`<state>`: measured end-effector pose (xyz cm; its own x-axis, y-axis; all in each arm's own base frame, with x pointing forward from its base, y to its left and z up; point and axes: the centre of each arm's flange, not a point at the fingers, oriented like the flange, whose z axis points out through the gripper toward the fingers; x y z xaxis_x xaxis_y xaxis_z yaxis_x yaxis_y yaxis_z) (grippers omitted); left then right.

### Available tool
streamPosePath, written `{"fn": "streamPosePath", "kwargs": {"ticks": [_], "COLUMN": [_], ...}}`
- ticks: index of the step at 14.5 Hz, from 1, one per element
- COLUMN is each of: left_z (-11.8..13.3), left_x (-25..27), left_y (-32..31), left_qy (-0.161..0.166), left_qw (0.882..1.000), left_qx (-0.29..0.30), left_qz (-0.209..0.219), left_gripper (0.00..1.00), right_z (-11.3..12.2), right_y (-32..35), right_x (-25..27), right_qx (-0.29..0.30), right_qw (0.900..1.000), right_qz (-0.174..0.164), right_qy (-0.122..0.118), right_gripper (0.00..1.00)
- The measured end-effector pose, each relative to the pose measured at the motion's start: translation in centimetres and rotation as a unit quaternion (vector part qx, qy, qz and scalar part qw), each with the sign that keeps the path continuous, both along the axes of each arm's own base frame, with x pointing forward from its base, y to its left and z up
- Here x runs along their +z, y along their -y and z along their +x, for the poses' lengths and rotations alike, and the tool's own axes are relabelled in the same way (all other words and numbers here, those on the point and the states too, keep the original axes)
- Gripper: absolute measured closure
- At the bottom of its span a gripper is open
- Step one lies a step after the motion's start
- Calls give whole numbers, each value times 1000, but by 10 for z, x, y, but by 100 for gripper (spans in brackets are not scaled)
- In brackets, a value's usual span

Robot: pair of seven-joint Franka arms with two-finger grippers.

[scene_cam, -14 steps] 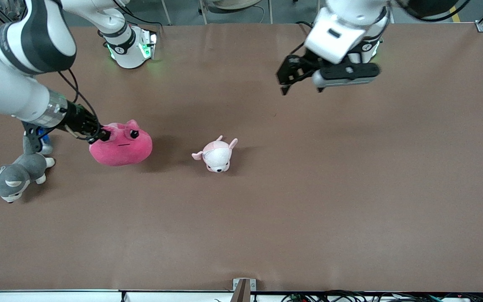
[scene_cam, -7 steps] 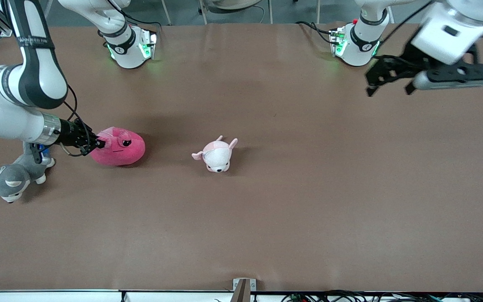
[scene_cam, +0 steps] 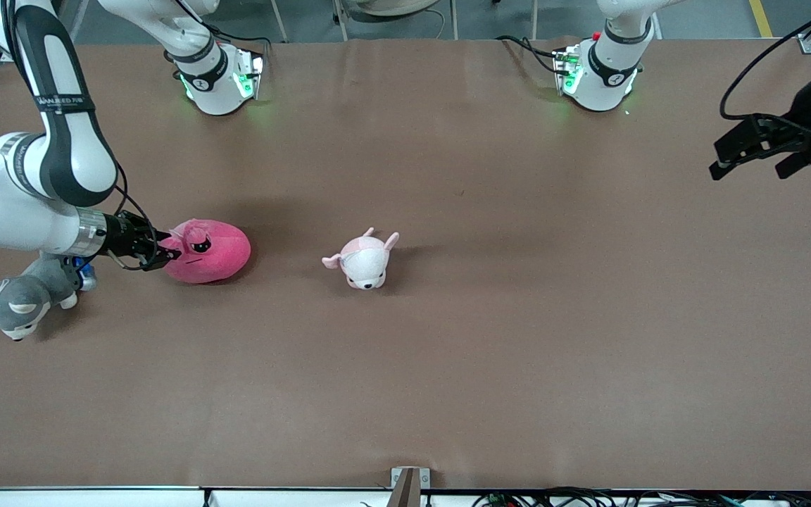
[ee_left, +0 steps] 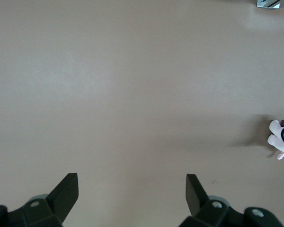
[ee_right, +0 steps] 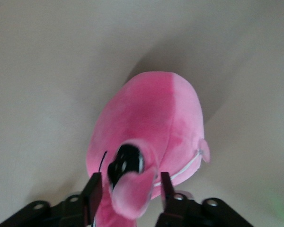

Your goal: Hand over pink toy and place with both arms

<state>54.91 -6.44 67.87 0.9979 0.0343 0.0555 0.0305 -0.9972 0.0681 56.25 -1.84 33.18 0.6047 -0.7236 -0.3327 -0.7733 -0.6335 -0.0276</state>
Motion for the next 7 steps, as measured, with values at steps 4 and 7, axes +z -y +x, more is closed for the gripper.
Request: {"fn": "streamPosePath", "kwargs": {"ticks": [4,7], "left_z": [1,1], "left_x": [-3,-4], "left_y": [1,4], "left_qy": [-2,-4], "left_qw": [1000,1000], "left_qx": [-2,-5], "left_qz": [-1,-1], "left_gripper": [0,0], "right_z": [24,40], "right_y": [8,21], "right_x": [53,113], "right_qx": [115,222], "right_qw": [992,970], "right_qz": [-36,-59], "right_qy": [41,74], "right_gripper": [0,0]}}
